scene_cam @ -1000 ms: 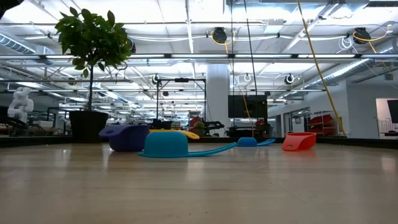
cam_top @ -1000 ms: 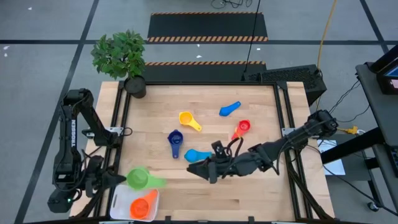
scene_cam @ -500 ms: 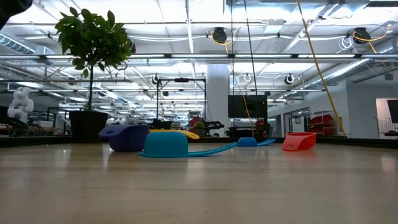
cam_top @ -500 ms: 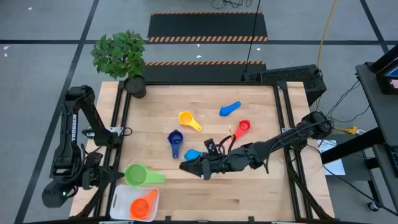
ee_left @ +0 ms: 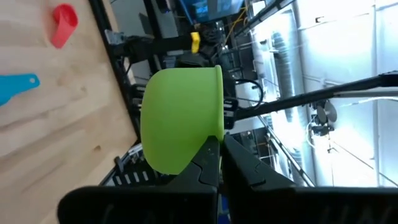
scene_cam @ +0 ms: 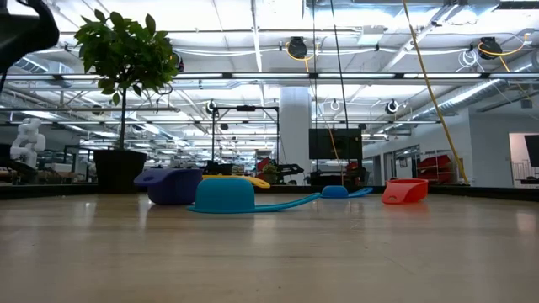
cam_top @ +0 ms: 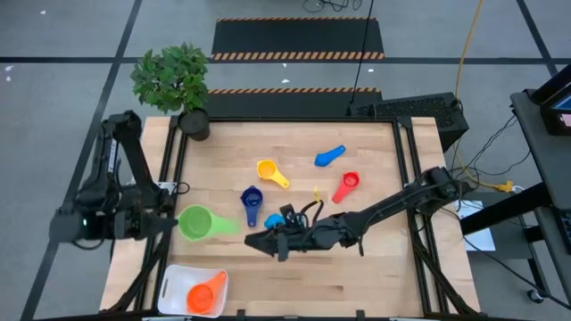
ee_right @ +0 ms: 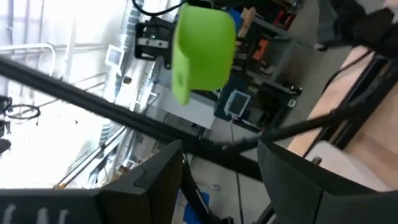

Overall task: Nest measuring cups in basket
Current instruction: Stack the green measuring cup on top of the orange measuring cup in the white bin

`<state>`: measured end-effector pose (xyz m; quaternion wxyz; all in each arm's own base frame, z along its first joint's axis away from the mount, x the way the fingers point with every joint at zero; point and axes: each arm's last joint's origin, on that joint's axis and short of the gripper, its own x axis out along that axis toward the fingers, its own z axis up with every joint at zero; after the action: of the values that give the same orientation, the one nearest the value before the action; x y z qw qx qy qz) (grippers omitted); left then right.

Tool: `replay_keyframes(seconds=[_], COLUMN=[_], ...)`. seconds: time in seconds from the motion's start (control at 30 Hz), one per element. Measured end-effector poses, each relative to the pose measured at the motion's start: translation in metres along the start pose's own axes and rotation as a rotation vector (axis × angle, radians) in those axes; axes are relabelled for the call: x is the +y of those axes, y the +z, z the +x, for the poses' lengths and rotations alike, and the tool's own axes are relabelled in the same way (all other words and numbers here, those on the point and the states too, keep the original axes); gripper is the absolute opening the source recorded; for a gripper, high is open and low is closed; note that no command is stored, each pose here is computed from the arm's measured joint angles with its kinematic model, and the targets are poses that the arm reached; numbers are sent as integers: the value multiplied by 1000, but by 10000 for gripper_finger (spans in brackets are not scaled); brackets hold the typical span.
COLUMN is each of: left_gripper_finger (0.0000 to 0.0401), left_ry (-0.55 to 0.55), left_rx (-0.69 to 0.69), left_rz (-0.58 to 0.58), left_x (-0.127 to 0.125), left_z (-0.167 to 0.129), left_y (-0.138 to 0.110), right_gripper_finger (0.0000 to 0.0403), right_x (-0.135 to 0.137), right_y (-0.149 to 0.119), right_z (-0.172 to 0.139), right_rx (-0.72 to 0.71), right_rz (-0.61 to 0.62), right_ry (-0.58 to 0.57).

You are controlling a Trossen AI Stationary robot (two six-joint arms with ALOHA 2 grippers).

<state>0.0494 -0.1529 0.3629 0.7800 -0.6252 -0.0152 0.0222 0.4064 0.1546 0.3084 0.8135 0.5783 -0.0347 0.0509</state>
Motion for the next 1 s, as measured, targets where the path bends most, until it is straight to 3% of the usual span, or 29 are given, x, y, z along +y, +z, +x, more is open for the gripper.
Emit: replay_keyframes(seconds=[0.33,0.83,1.0], left_gripper_finger=[3,3,3], left_ry=[-12,8,14], left_rx=[-30,-80,-100], left_rz=[77,120,125], left_x=[-10,-5,-4], left_z=[10,26,29], left_y=[32,38,39], right_gripper_finger=[202,200,170], right_x=[-1,-6,-7], right_y=[33,70,78], right_z=[8,15,16], right_rx=[-108,-160,-131], right_rz=[-44,-65,-62], right_ry=[62,143,187])
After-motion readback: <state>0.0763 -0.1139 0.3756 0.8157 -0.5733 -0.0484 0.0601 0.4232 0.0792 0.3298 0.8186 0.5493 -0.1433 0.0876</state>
